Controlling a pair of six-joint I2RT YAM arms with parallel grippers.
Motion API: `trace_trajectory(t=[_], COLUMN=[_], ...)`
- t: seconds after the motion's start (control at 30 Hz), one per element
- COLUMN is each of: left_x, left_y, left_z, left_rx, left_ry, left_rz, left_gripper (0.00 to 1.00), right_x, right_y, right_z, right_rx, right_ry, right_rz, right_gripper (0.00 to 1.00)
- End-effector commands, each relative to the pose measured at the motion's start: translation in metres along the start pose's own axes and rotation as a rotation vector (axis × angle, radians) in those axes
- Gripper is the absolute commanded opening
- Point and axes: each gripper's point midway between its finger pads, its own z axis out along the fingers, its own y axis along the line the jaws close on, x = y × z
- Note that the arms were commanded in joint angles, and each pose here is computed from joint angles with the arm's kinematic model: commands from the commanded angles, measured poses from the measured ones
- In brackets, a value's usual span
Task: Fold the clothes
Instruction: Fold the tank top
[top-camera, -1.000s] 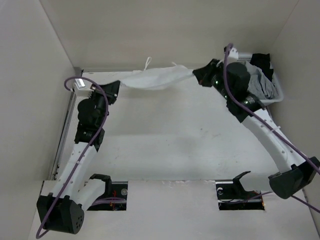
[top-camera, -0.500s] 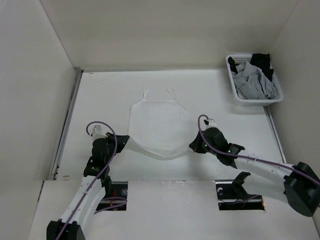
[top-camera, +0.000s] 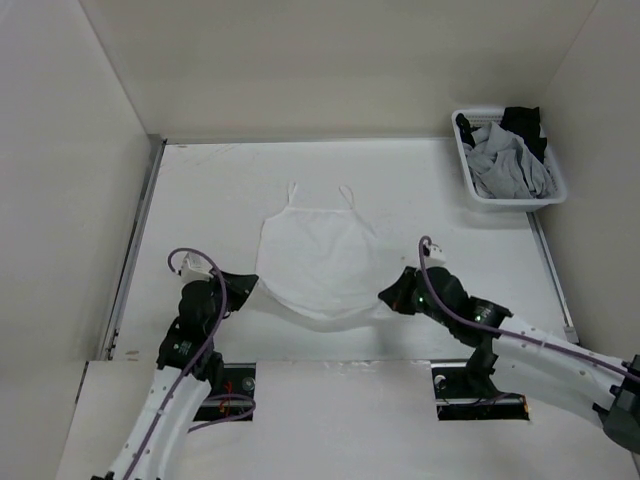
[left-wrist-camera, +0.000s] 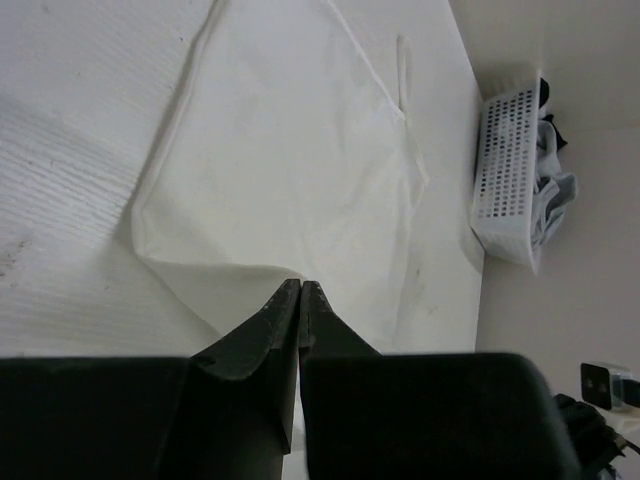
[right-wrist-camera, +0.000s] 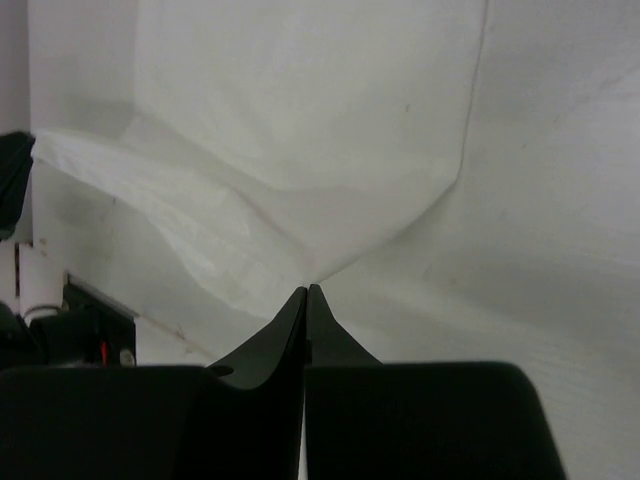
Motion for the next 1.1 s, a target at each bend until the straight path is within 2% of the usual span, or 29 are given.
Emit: trace_trajectory(t=[0.0, 0.23, 0.5, 0.67, 0.77, 0.83, 0.9, 0.97, 1.07], left_x=[-0.044, -0.099, -0.154, -0.16, -0.161, -0.163, -0.165, -0.161, -0.142], left_y=[-0.049, -0.102, -0.137, -0.125, -0.105, -0.1, -0.101, -0.096, -0.067], left_z=[0.011, 0.079, 0.167, 0.229, 0.256, 0.263, 0.256, 0.238, 0.198], left_rx=[0.077, 0.109, 0.092, 0.034, -0.014, -0.017, -0.012, -0.026, -0.09], left_ry=[-0.131, -0.234, -0.326, -0.294, -0.289, -0.28, -0.283, -0.285, -0.302], left_rz=[0.02, -0.041, -0.056, -0.055, -0.064, -0.065, -0.051, -0.015, -0.016], left_gripper=[0.01, 0.01, 0.0, 0.04, 0.14, 0.26, 0.33, 0.35, 0.33], right_x=[-0.065, -0.181, -0.274, -0.309, -0.323, -0.329, -0.324, -0.315, -0.299], right_y=[0.031, 0.048, 0.028, 0.011, -0.003, -0.02, -0.03, -0.036, -0.044], right_z=[0.005, 0.053, 0.107, 0.146, 0.175, 0.195, 0.201, 0.193, 0.168], right_rx=[-0.025, 0.005, 0.03, 0.032, 0.056, 0.086, 0.112, 0.141, 0.186], right_ry=[-0.126, -0.233, -0.27, -0.243, -0.229, -0.218, -0.196, -0.201, -0.251], right_rz=[-0.041, -0.1, -0.053, -0.021, 0.0, 0.024, 0.044, 0.037, 0.032], right_gripper=[0.01, 0.01, 0.01, 0.03, 0.14, 0.25, 0.33, 0.36, 0.36])
